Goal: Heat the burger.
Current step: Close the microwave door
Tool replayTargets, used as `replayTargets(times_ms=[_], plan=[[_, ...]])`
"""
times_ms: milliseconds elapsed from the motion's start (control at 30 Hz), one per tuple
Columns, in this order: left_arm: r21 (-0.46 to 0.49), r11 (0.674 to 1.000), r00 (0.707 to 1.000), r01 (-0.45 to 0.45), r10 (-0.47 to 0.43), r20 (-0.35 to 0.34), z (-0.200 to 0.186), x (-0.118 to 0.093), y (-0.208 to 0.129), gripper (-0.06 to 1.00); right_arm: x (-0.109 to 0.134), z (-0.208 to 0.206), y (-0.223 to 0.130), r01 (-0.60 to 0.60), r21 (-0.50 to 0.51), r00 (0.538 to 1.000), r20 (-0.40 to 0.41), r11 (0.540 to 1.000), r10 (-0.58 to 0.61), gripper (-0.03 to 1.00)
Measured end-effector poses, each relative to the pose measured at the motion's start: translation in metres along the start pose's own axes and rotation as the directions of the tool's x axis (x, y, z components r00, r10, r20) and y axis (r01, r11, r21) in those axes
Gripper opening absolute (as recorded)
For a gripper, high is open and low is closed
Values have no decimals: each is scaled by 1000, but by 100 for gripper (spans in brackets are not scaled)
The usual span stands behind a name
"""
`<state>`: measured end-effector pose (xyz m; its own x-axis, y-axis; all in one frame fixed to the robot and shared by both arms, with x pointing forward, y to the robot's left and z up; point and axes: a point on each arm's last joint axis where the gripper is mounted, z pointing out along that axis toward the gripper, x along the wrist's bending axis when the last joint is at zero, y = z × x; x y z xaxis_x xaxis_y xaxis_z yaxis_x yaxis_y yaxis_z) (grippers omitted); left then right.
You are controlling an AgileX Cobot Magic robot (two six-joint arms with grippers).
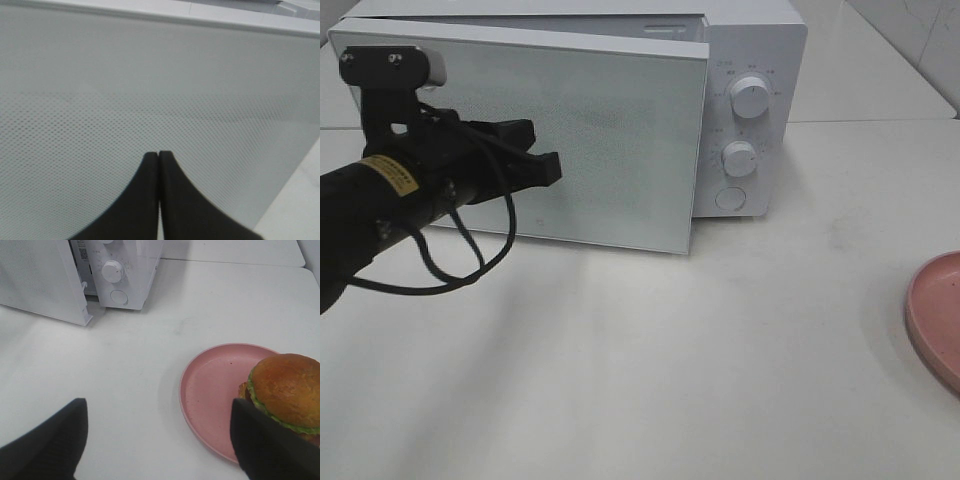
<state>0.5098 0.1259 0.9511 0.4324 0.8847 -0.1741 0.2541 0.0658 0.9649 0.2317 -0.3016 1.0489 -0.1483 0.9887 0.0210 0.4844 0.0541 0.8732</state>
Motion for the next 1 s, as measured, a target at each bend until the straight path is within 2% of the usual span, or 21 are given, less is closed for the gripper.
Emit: replayTargets(times_ms=[467,833,1000], plan=[[-4,1000,1000,1,-1,13,55,-27,8,0,0,0,0,0,0,1000,0,1000,0,76],[73,997,999,1,-4,46,91,-45,2,0,0,0,0,0,0,1000,0,1000,0,76],[76,997,999,-8,5,44,100,-48,3,0,0,0,0,0,0,1000,0,1000,0,76]])
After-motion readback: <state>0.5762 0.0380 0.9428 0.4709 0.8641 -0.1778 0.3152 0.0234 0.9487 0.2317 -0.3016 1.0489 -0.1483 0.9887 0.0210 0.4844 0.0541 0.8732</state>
